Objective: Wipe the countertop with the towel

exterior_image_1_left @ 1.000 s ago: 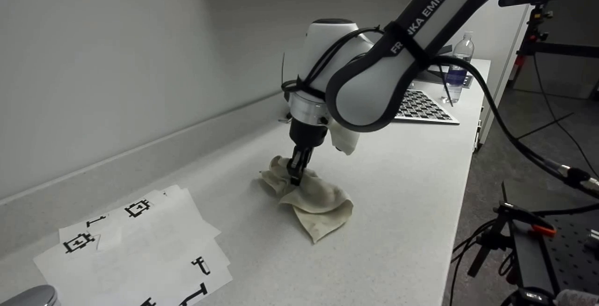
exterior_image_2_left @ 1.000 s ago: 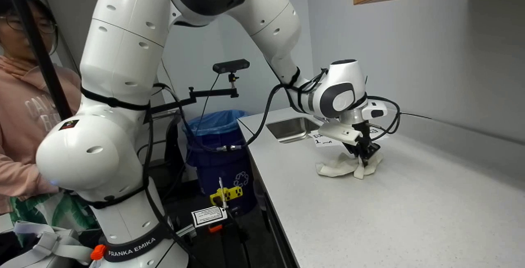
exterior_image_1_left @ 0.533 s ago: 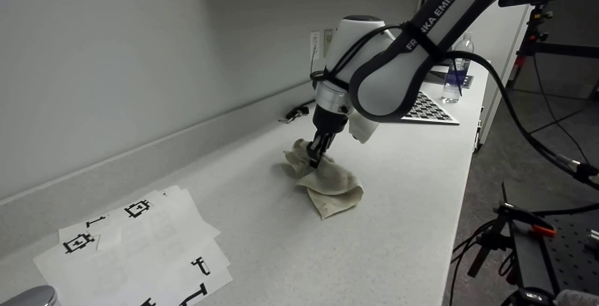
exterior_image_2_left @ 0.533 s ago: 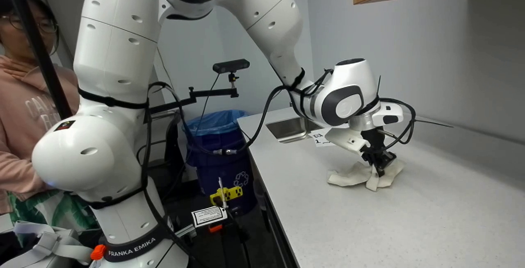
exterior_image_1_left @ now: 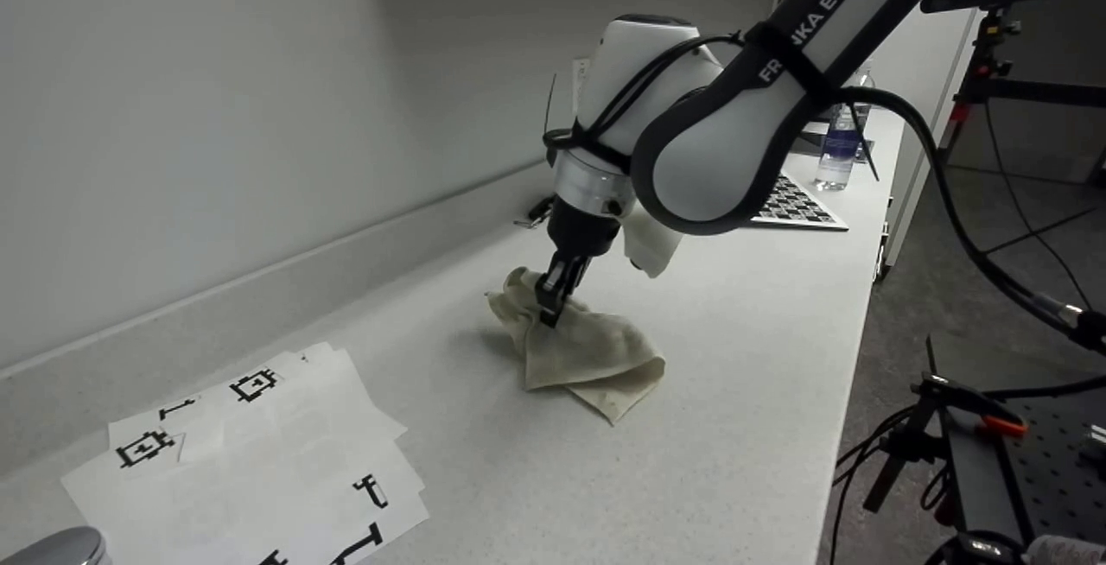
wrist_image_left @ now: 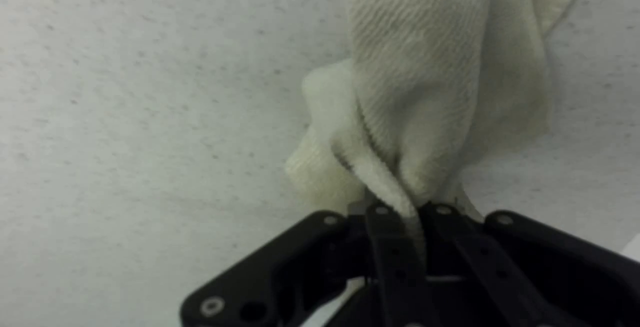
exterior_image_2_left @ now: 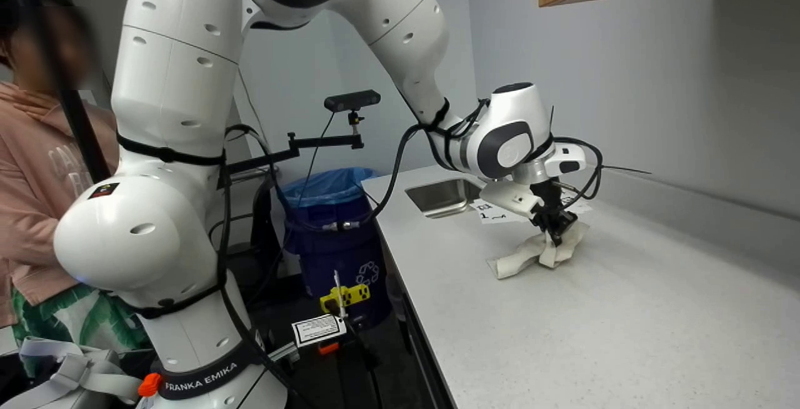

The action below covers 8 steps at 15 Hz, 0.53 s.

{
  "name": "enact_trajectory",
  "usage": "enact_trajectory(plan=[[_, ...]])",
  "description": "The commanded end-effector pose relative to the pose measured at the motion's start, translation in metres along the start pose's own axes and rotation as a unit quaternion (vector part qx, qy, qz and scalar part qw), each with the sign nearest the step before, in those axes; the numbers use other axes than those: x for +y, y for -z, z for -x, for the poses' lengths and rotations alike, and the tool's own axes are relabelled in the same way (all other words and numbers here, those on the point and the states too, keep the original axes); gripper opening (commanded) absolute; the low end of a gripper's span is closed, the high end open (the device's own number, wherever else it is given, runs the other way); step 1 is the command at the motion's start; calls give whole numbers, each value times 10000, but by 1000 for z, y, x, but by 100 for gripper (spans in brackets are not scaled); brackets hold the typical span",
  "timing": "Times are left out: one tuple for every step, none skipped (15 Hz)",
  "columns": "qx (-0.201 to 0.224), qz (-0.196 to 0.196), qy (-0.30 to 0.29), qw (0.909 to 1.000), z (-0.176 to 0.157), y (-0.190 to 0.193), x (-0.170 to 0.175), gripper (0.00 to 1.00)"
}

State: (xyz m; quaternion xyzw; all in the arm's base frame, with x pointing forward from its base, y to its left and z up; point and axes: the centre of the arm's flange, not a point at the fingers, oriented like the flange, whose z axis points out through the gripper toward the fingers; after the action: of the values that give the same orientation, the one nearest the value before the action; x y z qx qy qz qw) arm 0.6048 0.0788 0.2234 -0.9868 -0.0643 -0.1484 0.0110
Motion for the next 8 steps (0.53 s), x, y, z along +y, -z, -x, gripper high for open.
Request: enact_trajectory(plan=[[-44, -184, 602, 9980, -21, -2, -58, 2], [-43, -249, 755, 9968, -23, -2, -73, 2], [-79, -348, 896, 9953, -24, -3, -88, 2], [-116, -410, 1029, 9938, -24, -3, -101, 2], [-179, -475, 1158, 9920, -23, -5, -113, 2], [-248, -520, 1271, 9902, -22, -8, -122, 2], [-331, -521, 1357, 9888, -21, -11, -128, 2], [-409, -557, 1396, 9878, -20, -15, -131, 2]])
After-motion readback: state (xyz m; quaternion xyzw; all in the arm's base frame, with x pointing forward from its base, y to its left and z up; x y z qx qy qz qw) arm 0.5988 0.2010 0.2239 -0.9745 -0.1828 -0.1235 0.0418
